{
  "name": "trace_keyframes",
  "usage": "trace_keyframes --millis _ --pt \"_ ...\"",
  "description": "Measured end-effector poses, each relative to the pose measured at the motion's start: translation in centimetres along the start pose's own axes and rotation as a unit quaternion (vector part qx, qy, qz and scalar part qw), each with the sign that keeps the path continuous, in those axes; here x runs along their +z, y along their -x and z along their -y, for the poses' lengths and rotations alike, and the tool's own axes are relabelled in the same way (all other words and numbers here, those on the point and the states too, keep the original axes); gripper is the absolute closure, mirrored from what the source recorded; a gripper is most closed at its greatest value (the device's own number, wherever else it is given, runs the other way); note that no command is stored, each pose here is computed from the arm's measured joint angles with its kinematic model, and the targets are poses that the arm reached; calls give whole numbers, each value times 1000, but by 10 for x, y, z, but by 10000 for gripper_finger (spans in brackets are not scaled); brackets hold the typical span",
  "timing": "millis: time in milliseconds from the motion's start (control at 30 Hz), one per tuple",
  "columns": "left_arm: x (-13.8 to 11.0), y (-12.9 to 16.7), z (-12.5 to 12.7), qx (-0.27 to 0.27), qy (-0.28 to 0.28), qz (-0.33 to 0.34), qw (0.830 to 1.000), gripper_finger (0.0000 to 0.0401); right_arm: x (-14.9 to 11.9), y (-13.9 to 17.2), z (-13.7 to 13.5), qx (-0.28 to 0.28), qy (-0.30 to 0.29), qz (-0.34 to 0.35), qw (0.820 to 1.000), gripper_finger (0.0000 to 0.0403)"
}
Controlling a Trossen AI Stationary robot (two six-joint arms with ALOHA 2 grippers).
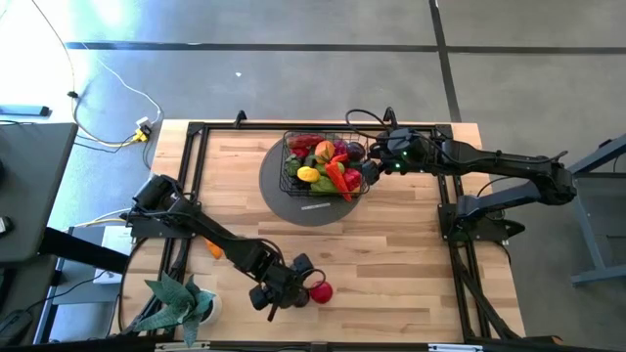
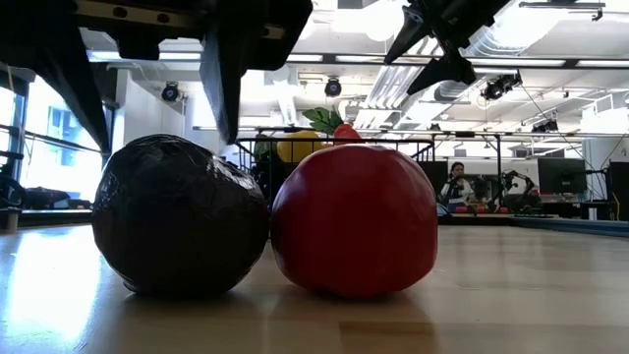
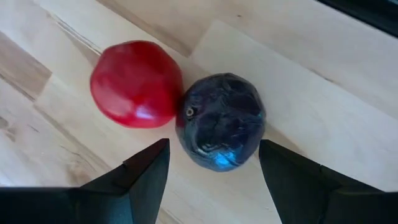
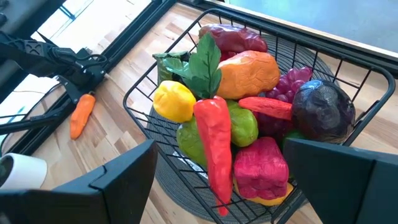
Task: Build produce basket
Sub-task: Put the dark purple plum into the black mesh basket
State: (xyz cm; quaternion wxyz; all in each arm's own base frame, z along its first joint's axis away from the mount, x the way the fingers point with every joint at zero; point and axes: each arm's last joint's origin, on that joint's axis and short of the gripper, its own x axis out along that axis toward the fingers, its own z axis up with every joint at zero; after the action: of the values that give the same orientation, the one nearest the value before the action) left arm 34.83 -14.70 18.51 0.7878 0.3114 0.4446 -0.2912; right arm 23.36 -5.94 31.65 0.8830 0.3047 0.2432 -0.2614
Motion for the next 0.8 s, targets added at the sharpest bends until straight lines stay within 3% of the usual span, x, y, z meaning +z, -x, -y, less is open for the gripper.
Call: trace_keyframes --millis 800 --pt "-3 -28 -1 -8 -14 -3 1000 162 2 0 -1 5 -2 12 1000 71"
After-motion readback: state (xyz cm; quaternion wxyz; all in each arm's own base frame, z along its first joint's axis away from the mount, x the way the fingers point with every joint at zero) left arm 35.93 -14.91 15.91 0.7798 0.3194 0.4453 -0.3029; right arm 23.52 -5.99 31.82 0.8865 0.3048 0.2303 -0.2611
